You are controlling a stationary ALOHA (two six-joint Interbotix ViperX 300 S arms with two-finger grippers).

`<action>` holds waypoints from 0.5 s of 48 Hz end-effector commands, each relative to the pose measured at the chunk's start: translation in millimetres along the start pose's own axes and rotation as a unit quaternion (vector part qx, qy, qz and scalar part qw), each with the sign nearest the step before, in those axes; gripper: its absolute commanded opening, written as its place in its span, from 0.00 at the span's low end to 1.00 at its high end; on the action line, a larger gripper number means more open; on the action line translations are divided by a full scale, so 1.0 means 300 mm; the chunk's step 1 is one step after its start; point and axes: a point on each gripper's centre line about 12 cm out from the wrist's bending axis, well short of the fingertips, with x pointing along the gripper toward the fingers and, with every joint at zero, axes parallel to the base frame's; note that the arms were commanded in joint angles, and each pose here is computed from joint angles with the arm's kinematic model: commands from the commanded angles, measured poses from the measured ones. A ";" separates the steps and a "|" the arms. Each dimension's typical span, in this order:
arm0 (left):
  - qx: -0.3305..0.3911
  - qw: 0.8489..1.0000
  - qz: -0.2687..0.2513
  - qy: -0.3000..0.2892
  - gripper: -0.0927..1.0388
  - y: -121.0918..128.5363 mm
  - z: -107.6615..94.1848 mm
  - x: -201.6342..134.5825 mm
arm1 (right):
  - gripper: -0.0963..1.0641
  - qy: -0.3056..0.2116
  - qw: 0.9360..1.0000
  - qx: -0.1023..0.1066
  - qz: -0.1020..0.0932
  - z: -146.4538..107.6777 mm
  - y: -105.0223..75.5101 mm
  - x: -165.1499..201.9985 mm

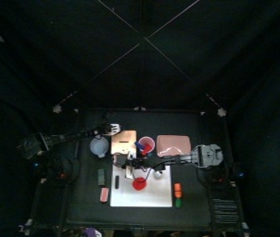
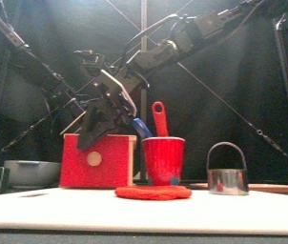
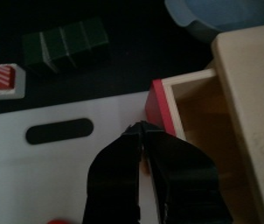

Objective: Get the cutter from the drawer then cut the dough then place the extra dough in the bowl
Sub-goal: Shut the drawer

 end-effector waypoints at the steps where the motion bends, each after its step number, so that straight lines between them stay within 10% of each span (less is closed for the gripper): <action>1: 0.003 1.000 -0.003 0.001 0.34 -0.008 0.001 -0.003 | 0.47 -0.019 1.000 0.006 -0.012 0.064 -0.047 -0.017; 24: 0.000 1.000 0.000 0.003 0.34 0.000 -0.004 -0.001 | 0.47 -0.017 0.999 -0.008 -0.043 0.108 -0.130 0.033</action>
